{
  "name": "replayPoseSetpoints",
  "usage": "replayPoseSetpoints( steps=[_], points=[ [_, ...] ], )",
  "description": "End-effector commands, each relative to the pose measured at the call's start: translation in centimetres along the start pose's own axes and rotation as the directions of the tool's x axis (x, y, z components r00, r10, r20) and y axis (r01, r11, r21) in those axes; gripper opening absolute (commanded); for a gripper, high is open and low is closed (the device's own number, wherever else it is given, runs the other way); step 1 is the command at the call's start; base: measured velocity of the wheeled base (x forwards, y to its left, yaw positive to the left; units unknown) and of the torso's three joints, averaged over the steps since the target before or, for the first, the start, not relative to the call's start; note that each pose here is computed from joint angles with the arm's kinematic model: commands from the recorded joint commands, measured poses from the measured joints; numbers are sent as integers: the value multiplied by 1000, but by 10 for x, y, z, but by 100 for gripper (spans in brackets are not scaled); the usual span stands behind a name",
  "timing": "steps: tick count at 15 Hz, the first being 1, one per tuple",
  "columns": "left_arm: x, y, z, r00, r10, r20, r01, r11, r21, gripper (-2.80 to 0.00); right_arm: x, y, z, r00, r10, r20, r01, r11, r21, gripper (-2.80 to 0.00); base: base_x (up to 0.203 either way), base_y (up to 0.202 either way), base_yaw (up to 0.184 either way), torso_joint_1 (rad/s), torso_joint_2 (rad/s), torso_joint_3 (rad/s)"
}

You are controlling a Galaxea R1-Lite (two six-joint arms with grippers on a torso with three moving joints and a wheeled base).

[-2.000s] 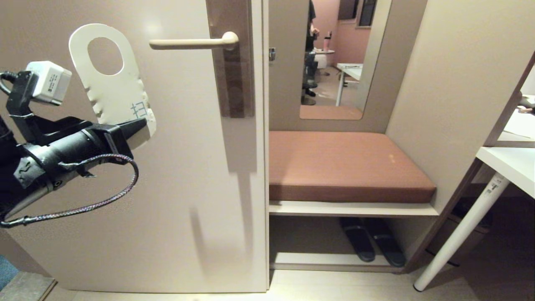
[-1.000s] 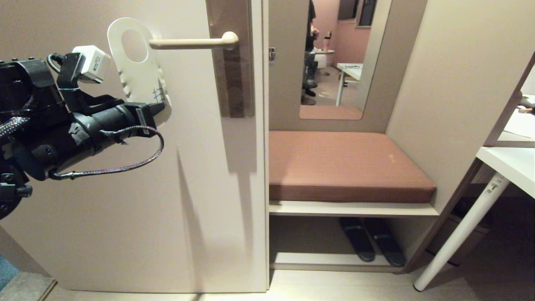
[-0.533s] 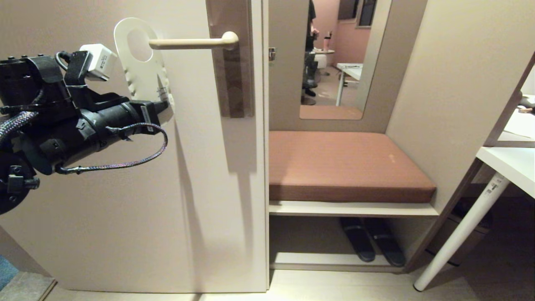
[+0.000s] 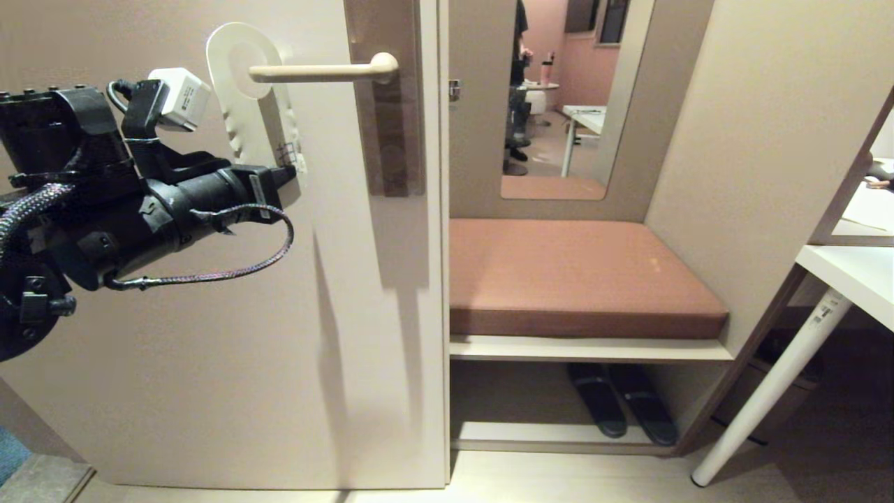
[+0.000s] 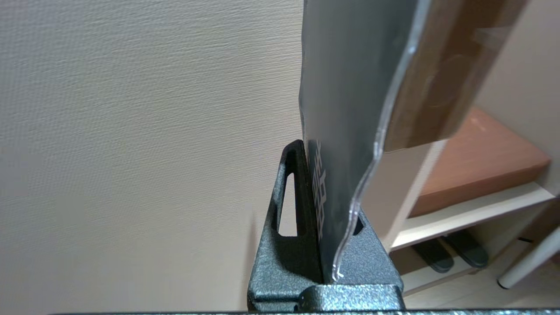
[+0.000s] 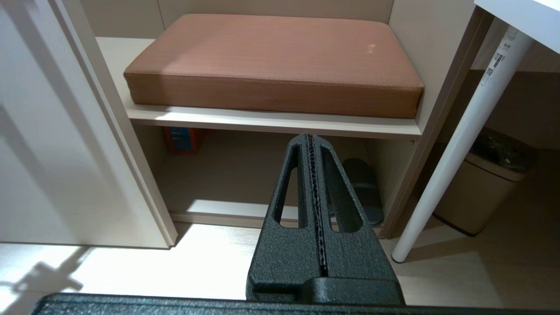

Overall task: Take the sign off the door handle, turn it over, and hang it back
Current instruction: Hang the sign back with the other side facing out

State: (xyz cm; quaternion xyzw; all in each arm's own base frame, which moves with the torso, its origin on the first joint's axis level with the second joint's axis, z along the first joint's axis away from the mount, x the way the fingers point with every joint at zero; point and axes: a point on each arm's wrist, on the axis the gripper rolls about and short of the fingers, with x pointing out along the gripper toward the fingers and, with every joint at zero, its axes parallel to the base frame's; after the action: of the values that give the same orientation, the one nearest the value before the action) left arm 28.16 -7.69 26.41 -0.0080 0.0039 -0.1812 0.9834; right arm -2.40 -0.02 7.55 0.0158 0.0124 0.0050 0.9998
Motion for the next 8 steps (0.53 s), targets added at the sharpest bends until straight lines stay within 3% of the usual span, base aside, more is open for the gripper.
replayPoseSetpoints(
  steps=[1,8],
  points=[
    [0,-6,2,1000,-20,9,20,1000,1,-280,0,0,0,1000,1,0,-1,1000,1,-280,0,0,0,0,0,0],
    [2,-26,0,999,-53,3,53,999,13,-280,0,0,0,1000,2,-1,-2,1000,0,-280,0,0,0,0,0,0]
  ],
)
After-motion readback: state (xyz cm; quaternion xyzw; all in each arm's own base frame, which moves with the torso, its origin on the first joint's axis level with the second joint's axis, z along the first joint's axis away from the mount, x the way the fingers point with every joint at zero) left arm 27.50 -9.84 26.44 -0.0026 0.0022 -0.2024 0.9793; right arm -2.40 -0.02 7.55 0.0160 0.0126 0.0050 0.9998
